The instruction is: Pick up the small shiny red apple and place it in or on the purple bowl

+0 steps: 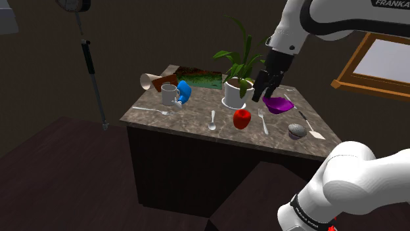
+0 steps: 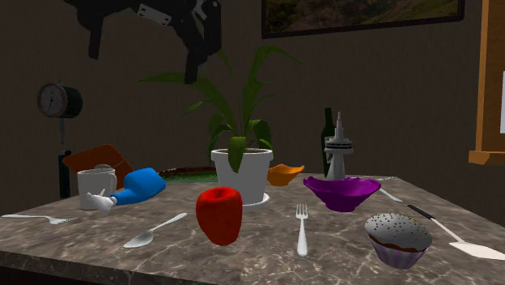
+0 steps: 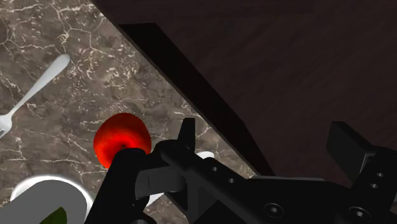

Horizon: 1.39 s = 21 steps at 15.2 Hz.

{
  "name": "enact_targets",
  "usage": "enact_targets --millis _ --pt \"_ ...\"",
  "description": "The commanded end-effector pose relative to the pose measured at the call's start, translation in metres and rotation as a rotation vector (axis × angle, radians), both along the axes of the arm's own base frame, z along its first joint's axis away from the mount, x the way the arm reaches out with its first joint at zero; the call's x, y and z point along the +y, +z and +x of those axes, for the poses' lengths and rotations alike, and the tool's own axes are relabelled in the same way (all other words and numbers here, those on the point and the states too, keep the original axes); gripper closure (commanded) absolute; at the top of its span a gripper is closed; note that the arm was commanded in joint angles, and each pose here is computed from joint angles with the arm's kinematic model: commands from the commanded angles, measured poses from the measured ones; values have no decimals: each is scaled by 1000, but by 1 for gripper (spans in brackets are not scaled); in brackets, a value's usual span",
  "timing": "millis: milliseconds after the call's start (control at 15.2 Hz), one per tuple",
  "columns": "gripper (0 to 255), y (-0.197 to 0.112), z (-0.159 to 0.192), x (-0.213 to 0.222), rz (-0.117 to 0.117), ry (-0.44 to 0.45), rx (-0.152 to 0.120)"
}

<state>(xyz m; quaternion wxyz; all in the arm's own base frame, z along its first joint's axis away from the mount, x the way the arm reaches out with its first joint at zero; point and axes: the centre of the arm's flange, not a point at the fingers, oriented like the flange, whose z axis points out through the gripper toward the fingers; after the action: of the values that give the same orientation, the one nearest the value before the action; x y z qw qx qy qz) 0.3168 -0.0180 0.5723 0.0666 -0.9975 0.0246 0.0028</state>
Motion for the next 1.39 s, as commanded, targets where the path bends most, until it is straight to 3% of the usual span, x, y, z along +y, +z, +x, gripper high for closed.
enact_targets --millis 0,1254,1320 --pt "0 0 0 0 0 0 0" --pt "0 -176 91 -113 -276 441 70" --pt "0 -177 92 -113 -277 441 70"
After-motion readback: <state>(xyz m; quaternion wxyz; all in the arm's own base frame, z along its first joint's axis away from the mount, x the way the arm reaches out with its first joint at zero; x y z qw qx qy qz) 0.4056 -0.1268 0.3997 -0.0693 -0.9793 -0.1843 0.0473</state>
